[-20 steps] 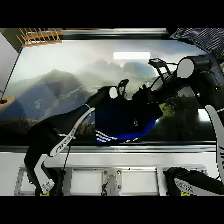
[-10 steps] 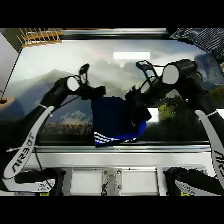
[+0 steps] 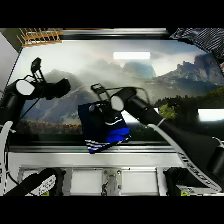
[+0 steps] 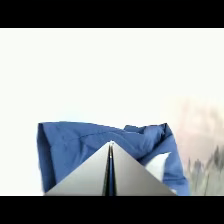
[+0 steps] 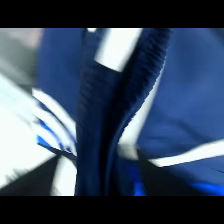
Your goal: Fold the clothes and pants, and hang the long-sleeved shirts on hangers.
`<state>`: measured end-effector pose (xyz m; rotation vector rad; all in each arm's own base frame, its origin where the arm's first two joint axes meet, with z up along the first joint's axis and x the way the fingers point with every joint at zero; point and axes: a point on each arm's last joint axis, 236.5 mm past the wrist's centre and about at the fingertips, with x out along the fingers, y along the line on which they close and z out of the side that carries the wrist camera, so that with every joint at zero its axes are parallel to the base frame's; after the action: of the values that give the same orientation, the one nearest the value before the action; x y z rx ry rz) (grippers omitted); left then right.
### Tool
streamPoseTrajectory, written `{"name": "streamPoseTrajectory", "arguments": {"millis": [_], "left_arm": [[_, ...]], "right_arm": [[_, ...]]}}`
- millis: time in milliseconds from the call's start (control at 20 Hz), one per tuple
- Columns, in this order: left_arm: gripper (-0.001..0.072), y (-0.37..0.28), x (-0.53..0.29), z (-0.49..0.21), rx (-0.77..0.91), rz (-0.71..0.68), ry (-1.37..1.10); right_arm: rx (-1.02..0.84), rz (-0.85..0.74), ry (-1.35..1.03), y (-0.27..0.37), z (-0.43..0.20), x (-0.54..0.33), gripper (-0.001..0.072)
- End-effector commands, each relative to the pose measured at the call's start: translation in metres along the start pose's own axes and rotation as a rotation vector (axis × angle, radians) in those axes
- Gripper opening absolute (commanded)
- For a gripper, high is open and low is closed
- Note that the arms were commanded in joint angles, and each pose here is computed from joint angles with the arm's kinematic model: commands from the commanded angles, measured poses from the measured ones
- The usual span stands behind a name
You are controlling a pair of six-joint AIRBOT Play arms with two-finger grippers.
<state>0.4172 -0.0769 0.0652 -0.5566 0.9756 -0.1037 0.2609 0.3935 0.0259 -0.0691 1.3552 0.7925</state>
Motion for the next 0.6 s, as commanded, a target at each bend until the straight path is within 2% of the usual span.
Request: {"name": "streamPoseTrajectory", "arguments": {"millis": [0, 100, 250, 450, 550], "left_arm": [[0.0006, 0.024, -0.032, 0.009, -0.044, 0.024, -0.07], [0.0007, 0.031, -0.04, 0.004, -0.043, 0.031, -0.085], [0.0006, 0.037, -0.045, -0.02, -0.047, 0.033, -0.076], [0.0006, 0.05, -0.045, -0.058, -0.06, 0.044, -0.042], [0.0006, 0.055, -0.046, -0.072, -0.064, 0.047, -0.038]], "right_arm": [[-0.102, 0.216, -0.057, 0.08, 0.004, 0.041, 0.0679], [-0.136, 0.213, -0.08, 0.073, 0.011, 0.029, 0.0678], [-0.13, 0.094, -0.035, -0.007, 0.01, 0.006, 0.0679], [0.124, -0.014, 0.027, -0.149, -0.019, -0.001, 0.0679], [0.22, 0.046, 0.041, -0.184, -0.036, 0.007, 0.0679]]}}
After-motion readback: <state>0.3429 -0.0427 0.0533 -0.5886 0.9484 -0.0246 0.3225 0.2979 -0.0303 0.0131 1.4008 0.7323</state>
